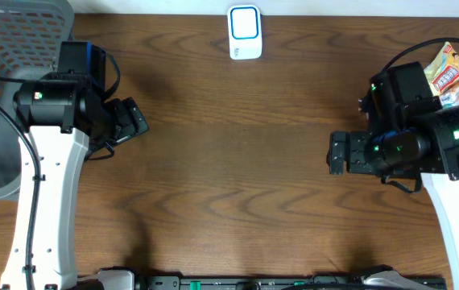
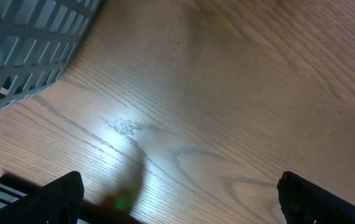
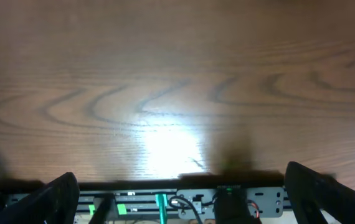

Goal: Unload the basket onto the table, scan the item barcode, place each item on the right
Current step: 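Lower the tin beside the snack bag and open the right gripper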

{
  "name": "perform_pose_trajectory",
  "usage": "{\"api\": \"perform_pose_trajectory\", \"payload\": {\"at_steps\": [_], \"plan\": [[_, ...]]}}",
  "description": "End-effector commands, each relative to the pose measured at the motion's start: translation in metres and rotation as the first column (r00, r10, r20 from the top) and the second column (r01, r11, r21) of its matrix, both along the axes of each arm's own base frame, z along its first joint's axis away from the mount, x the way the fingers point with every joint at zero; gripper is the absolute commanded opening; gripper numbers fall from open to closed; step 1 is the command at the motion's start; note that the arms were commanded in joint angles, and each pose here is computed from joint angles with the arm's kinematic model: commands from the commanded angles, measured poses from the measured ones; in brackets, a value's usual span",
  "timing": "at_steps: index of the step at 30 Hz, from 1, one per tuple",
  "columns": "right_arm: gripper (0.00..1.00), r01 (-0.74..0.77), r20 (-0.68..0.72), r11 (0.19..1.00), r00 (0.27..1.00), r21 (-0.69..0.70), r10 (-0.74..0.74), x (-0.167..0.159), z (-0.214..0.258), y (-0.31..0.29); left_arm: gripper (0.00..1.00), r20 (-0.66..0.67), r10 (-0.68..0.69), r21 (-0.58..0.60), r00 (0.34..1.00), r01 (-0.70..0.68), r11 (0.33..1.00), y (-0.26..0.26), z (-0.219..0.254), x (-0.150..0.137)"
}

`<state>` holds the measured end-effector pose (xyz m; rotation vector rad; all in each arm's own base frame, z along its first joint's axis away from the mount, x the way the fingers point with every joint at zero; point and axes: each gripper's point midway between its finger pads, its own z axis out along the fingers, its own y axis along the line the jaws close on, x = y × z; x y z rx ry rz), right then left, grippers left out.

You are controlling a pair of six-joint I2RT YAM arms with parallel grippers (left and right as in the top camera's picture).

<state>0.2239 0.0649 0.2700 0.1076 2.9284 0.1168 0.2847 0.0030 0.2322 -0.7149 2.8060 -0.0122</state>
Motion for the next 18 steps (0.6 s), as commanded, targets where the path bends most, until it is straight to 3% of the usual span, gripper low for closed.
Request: {"api": "perform_pose_trajectory", "payload": {"at_steps": [1,14,18], "plan": [[0.99,-0.002,-0.018,1.000,1.000,0.011,0.002,-0.005,-0.002,0.003,0.97,-0.010,0.011,0.004,1.000,-0.011,1.000,0.001,-0.001,-0.001],[0.99,-0.130,-0.043,0.991,0.991,-0.017,0.129,-0.006,-0.015,0.003,0.98,-0.010,0.011,0.004,1.000,-0.011,1.000,0.001,-0.001,-0.001],[0.99,-0.237,0.060,0.971,0.969,-0.031,0.238,0.008,-0.022,0.007,0.98,-0.010,0.011,0.004,1.000,-0.011,1.000,0.001,-0.001,-0.001]]}}
